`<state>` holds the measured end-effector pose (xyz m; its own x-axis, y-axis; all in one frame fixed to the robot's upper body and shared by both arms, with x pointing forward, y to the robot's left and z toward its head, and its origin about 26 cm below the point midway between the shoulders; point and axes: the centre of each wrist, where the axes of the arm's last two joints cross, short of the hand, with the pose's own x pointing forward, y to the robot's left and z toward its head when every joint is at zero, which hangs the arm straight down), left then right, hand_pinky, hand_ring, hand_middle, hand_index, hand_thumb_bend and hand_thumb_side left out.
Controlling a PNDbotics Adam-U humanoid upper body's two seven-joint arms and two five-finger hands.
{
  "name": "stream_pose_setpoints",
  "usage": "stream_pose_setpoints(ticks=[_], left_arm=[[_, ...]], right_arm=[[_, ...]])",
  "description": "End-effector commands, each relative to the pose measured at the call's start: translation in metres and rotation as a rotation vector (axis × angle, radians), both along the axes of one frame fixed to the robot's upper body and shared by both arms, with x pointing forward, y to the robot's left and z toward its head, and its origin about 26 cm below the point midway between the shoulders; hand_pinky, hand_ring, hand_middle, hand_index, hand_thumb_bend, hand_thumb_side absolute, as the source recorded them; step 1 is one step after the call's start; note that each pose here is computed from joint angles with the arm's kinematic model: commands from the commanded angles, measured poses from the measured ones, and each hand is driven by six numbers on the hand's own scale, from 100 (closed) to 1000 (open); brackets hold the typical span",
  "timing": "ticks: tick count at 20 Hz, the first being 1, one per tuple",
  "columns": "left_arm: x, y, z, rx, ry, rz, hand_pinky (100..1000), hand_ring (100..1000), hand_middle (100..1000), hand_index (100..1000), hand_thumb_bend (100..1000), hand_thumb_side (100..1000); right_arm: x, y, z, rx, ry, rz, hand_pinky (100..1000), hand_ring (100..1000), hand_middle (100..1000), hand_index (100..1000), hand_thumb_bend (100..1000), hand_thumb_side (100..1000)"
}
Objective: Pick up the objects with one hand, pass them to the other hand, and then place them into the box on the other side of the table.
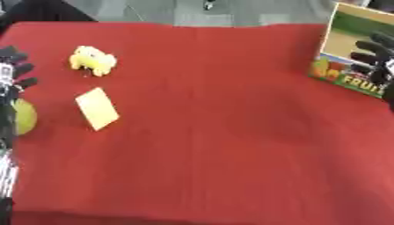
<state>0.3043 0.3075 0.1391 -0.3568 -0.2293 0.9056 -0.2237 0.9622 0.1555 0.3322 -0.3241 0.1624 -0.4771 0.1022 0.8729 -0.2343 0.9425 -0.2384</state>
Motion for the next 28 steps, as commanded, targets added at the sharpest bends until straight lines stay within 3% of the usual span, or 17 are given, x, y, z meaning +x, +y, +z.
stream_pose_setpoints(ticks=[1, 28], left_arm=[[-0.0013, 0.0039, 0.0099, 0.027, -0.029, 0.004, 796, 821, 795, 900, 261, 789], [0.0008, 0.003, 0.0194, 0.05, -0.054, -0.01, 797, 827, 801, 900, 258, 785]], right_arm=[[-0.0011, -0.0052, 0.0096, -0.026, -0.022, -0.007, 920, 915, 893, 967, 100, 587], [-0.0018, -0.0065, 0.0131, -0.026, -0.036, -0.012, 921, 915, 893, 967, 100, 584]])
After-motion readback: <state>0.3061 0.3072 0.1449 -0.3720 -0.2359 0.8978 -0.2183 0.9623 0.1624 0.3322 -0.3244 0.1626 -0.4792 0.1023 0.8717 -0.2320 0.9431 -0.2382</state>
